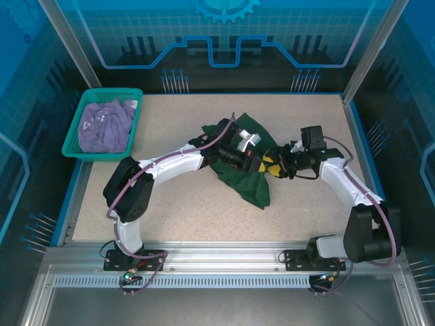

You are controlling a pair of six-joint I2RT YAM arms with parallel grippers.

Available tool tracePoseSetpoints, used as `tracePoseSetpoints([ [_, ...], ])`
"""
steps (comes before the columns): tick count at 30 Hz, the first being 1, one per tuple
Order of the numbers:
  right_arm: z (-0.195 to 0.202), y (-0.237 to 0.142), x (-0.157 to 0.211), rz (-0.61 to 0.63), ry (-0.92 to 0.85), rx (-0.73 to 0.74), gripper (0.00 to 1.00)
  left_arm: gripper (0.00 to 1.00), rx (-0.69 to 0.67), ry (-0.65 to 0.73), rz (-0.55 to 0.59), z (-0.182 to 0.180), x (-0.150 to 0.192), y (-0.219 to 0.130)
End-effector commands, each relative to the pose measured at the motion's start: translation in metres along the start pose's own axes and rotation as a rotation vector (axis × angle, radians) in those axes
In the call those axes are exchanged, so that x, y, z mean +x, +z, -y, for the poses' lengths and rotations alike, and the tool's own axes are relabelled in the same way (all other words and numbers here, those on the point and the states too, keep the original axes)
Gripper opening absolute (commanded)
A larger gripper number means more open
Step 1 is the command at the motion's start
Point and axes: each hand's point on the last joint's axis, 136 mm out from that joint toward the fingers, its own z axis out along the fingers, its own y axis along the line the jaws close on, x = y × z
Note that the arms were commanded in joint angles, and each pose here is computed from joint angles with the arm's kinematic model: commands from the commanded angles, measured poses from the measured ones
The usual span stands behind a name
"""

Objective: Fold and stack the t-shirts

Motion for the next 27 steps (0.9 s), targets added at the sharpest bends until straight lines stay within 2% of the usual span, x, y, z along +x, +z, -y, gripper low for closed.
tracePoseSetpoints([
  [1, -0.013, 0.001, 0.010, -0.054, -0.014, -0.019, 0.44, 0.00, -0.009, 0.040, 0.010, 0.002, -0.004, -0.002],
  [8, -0.013, 0.008, 0.016, -0.088, -0.009, -0.009, 0.30, 0.01, -0.014, 0.054, 0.032, 0.002, -0.009, -0.002],
  [11, -0.013, 0.009, 0.015, -0.090, -0.008, -0.004, 0.17, 0.08, -0.027, 0.060, 0.046, 0.001, -0.010, -0.004],
  [14, -0.015, 0.006, 0.013, -0.075, -0.016, 0.000, 0.04, 0.24, -0.047, 0.067, 0.065, 0.001, -0.013, -0.008],
  [15, -0.015, 0.004, 0.012, -0.066, -0.020, 0.006, 0.00, 0.33, -0.052, 0.066, 0.072, 0.001, -0.014, -0.011],
  [18, -0.018, -0.006, 0.006, -0.029, -0.042, 0.020, 0.00, 0.55, -0.077, 0.039, 0.122, -0.001, -0.022, -0.027],
  [19, -0.019, -0.011, 0.004, -0.011, -0.046, 0.022, 0.00, 0.63, -0.098, 0.011, 0.156, -0.004, -0.027, -0.037],
  [21, -0.024, -0.024, -0.001, 0.035, -0.056, 0.022, 0.00, 0.72, -0.153, -0.068, 0.226, -0.018, -0.035, -0.062],
  [27, -0.058, -0.067, -0.016, 0.204, -0.121, -0.043, 0.00, 0.72, -0.210, -0.464, 0.336, -0.086, -0.021, -0.122],
])
